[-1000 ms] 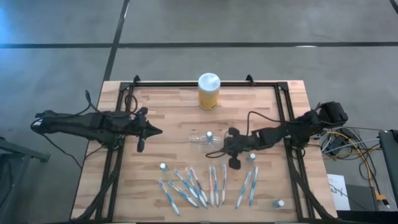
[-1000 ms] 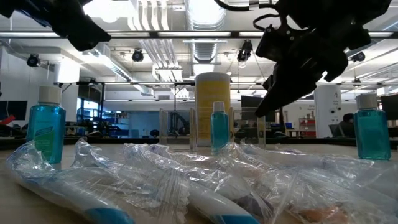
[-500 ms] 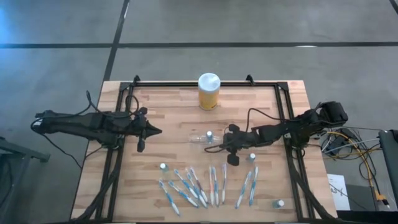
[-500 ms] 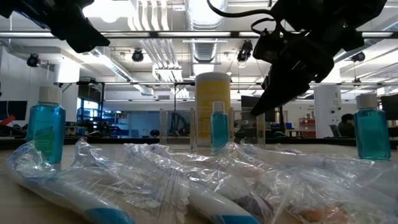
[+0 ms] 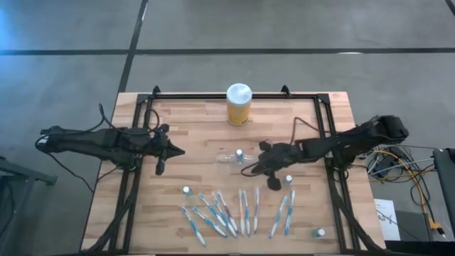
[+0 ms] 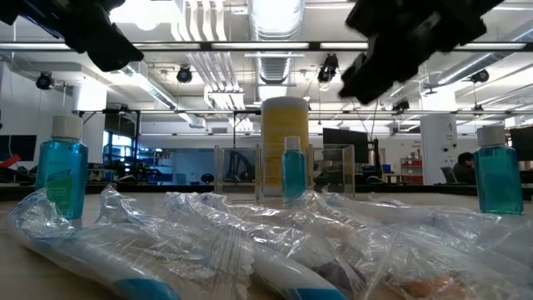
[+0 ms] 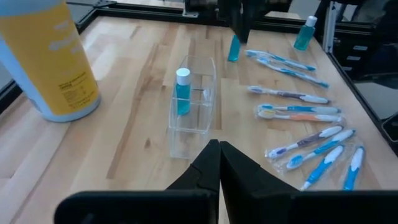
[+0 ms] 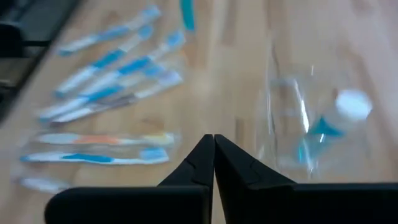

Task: Pick & Place toothbrushing station
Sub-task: Put the blue mouthwash into the transparent organizer

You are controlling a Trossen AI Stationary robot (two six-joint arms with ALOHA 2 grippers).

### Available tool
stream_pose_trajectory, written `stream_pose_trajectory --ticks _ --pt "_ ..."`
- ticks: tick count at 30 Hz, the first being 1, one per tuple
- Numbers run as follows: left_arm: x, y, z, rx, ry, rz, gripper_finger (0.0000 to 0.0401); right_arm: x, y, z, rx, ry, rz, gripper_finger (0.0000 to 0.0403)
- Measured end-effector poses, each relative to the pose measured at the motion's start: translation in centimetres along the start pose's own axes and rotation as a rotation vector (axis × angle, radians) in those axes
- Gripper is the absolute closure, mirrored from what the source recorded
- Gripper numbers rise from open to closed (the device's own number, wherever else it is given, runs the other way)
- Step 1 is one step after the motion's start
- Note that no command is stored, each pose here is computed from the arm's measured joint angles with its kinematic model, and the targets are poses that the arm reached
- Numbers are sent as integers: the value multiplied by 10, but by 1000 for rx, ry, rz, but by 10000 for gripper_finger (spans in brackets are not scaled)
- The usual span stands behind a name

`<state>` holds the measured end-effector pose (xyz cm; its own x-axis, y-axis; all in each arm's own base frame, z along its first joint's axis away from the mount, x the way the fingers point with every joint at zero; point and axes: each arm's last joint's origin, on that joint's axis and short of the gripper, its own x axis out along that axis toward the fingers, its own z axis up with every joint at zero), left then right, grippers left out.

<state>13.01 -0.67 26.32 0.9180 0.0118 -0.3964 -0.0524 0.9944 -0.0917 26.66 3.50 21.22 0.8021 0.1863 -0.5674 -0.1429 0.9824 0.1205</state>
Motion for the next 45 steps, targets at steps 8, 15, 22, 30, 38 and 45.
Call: stream_pose_trajectory --ticks 8,15,22,30,38,45 --pt "0 0 0 -1 5 -12 393 -82 -5 25 -135 -319 42 394" --pt "0 0 0 21 5 -12 393 -134 -18 -3 -107 -535 40 394" --pt "-1 2 0 65 -2 48 393 -143 -36 -40 -9 -592 -76 394" --pt "-2 0 -3 -104 56 -20 393 -129 -39 -72 -87 -738 -91 394" --pt "-2 -2 6 -245 239 53 373 -118 -41 -93 -76 -700 -107 394" --pt "28 -10 27 -235 423 93 380 -113 -42 -102 -73 -694 -106 394"
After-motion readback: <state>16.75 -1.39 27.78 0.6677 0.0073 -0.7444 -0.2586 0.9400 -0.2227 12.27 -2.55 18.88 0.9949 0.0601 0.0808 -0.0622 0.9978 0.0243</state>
